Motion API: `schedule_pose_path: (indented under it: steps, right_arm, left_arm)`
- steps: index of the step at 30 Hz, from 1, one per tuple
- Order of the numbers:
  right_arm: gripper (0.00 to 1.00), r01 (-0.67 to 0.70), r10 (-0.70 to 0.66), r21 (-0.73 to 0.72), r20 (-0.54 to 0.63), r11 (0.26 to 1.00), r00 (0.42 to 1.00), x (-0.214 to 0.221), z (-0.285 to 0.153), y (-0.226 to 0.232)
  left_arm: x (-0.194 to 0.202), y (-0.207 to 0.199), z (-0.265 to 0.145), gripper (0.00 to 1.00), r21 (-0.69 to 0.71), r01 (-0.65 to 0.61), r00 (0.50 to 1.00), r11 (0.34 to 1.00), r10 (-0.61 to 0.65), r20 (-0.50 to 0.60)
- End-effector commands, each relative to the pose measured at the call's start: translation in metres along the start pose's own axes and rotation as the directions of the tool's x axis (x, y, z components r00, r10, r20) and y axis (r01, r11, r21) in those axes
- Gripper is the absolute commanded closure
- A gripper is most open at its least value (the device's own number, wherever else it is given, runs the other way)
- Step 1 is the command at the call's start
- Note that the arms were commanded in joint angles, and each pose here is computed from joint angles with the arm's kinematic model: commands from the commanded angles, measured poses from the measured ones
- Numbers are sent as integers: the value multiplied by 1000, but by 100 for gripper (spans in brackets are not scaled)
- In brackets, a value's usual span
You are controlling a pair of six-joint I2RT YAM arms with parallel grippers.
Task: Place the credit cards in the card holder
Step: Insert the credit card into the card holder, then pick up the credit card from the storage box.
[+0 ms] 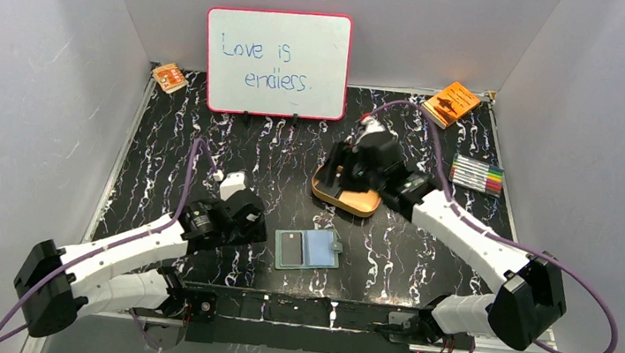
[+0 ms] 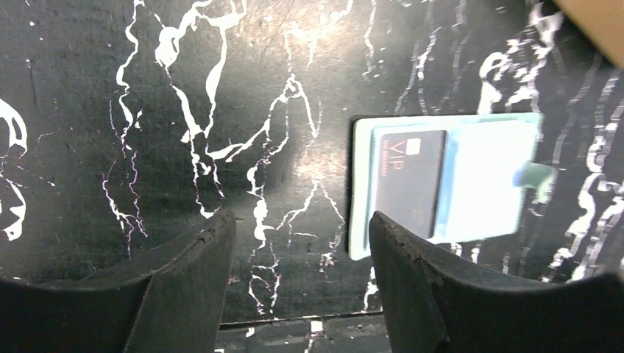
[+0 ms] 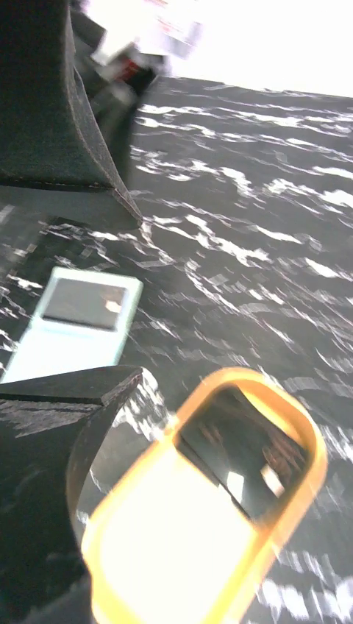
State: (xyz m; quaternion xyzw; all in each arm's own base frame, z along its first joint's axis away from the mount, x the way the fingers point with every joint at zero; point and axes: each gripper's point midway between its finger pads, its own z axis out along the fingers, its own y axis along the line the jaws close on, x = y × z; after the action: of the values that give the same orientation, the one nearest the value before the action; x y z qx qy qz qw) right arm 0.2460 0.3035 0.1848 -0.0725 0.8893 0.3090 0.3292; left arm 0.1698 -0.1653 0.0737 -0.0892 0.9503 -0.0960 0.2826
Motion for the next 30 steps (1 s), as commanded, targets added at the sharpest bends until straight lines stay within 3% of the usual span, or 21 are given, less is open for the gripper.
schedule_pose_path:
  steps: [1, 6, 8, 18, 30]
  right_arm:
    - [25, -114, 112, 59, 34, 992, 993, -38, -3, -63]
    - [27, -210, 207, 33, 76, 977, 975, -48, 16, -88]
    - [27, -229, 225, 43, 80, 972, 971, -49, 27, -94]
    - [33, -336, 336, 77, 16, 939, 942, -36, 78, -111]
    - [33, -392, 398, 85, -72, 916, 915, -10, 95, -115]
  left_arm:
    - [-13, 1, -18, 33, 41, 28, 998, 999, -30, 62]
    - [-14, 1, -26, 15, 78, 61, 995, 995, -67, 68]
    - [-13, 1, -28, 13, 91, 77, 994, 993, -84, 66]
    - [-10, 11, -26, 13, 54, 110, 991, 993, -113, 68]
    - [-4, 11, -19, 16, 38, 119, 991, 992, -121, 51]
